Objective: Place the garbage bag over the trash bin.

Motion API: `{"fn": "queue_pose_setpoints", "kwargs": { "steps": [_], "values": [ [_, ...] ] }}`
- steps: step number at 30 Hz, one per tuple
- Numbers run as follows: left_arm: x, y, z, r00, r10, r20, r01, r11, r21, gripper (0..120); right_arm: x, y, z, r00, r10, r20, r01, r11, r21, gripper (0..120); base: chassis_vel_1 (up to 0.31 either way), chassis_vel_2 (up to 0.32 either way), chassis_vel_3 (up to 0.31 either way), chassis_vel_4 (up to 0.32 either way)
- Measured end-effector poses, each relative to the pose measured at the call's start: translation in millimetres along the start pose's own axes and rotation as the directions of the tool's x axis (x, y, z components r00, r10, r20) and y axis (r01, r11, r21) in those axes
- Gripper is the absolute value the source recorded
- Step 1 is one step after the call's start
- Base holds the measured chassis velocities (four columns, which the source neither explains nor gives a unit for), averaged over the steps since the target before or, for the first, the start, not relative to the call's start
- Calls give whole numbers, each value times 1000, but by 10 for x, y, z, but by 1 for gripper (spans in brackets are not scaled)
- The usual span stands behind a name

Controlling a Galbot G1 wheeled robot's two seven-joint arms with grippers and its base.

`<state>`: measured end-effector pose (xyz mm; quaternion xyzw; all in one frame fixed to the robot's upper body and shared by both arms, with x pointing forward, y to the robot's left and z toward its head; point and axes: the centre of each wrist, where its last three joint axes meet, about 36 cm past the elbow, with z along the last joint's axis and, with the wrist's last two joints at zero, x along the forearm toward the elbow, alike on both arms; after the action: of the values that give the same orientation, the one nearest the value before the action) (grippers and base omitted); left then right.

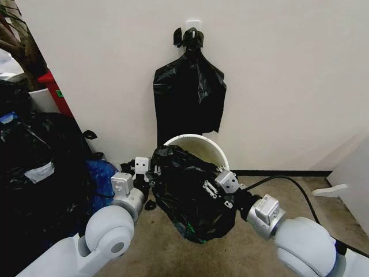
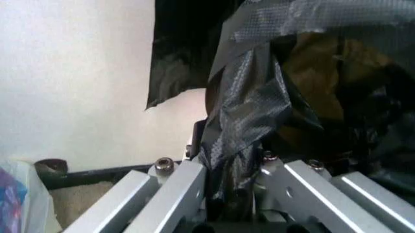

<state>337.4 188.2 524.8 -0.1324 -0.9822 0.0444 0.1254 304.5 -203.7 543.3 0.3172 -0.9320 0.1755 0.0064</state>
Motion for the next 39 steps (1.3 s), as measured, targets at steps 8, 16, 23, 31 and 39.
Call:
{"fn": "queue_pose_setpoints", "kwargs": {
  "steps": [8, 16, 23, 31, 39],
  "values": [
    [42, 87, 128, 998, 59, 10, -58, 996, -68, 2, -10, -127, -27, 998, 55, 12, -54, 998, -10, 0, 0, 0, 0, 0],
    [162, 124, 227, 992, 122, 31, -117, 985, -129, 2, -36, -298, -79, 994, 103, 20, -103, 994, -23, 0, 0, 0, 0, 0],
    [237, 131, 306, 980, 187, 65, -174, 970, -170, 2, -118, -493, 12, 990, 141, -4, -141, 990, -7, 0, 0, 0, 0, 0],
    [283, 141, 346, 967, 236, 97, -215, 959, -185, 2, -194, -758, 181, 992, 119, -40, -119, 993, 5, 0, 0, 0, 0, 0],
    [315, 126, 382, 947, 294, 128, -270, 946, -181, 2, -247, -1050, 436, 1000, -7, -27, 7, 1000, 11, 0, 0, 0, 0, 0]
  ]
}}
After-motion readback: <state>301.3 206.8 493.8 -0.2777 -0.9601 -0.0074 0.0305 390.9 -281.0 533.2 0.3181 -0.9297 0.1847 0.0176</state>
